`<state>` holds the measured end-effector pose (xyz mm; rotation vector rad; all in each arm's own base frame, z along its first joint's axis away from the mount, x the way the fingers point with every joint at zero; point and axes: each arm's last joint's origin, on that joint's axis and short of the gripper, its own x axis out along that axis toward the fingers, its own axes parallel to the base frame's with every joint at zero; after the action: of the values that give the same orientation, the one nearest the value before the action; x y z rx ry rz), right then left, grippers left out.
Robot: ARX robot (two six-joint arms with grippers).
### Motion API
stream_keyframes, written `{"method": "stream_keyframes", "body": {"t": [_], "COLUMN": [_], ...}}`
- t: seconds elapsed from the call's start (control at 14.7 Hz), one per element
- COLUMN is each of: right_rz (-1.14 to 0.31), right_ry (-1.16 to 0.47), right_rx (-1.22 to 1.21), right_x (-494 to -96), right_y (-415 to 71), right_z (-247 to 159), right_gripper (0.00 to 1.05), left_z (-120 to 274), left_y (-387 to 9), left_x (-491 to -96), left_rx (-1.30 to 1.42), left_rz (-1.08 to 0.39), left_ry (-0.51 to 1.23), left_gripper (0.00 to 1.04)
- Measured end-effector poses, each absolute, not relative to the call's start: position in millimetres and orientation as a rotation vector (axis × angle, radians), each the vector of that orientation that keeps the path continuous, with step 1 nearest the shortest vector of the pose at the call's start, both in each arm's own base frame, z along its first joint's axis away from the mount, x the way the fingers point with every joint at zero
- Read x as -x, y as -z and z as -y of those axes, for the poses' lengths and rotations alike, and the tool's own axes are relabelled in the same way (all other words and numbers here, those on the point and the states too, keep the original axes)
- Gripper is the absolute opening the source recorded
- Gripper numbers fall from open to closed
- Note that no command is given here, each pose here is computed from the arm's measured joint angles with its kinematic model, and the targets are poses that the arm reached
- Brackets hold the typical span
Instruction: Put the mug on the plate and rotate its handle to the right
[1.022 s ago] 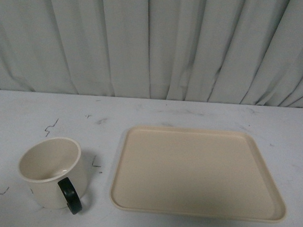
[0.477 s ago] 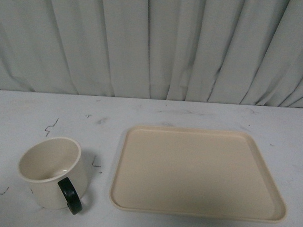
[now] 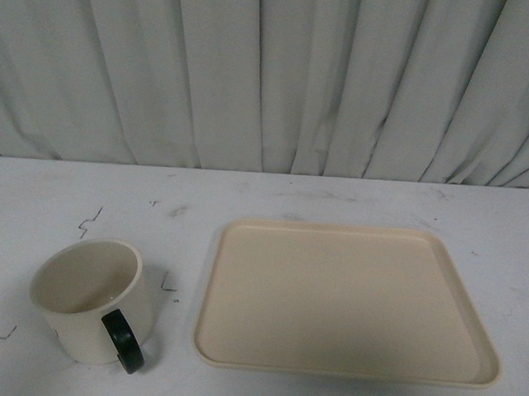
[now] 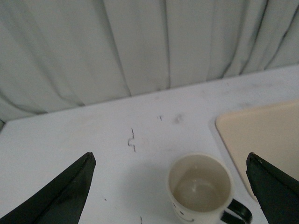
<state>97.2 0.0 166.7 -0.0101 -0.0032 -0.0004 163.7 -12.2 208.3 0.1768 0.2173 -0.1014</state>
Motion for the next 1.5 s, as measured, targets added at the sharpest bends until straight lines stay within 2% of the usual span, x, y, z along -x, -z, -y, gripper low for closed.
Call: {"method": "stream_keyframes", "body": {"t": [0.2,0.34,0.54,0.89,1.23,1.29,1.5], "right_rz": [0.003,0.003,0.003,0.003,0.003,0.003,0.003], "right_ry": [0.000,0.000,0.000,0.000,0.000,0.000,0.000], "right_rx": [0.010,0.010,0.010,0.010,0.010,0.010,0.010], "right_x": [-97.2,-97.2,-97.2,-97.2,-97.2,-97.2,-97.2], "right_y": [-166.7,-166.7,-166.7,-166.7,-166.7,-166.7,-166.7], "right_z": [0.0,0.0,0.0,0.0,0.0,0.0,0.0], "right_gripper": [0.98,0.98,0.98,0.98,0.98,0.98,0.98], "left_z": [25.8,30.5,28.2,26.4,28.9,28.7,28.3], "left_y": [-203.1,-197.0,-167.4,-152.9,-138.7,-134.9,-123.8], "left_x": [-207.8,-232.4,-254.5,-286.9,-302.6,-304.9,-306.6], "left_rx": [-0.262,-0.281,-0.282,-0.241,-0.167,-0.166,-0.158], "left_rz": [-0.497,-0.604,-0.779,-0.843,-0.893,-0.905,-0.943], "left_ry": [0.178,0.191,0.185,0.155,0.136,0.121,0.105], "left_gripper": [0.98,0.98,0.98,0.98,0.98,0.95,0.59]}}
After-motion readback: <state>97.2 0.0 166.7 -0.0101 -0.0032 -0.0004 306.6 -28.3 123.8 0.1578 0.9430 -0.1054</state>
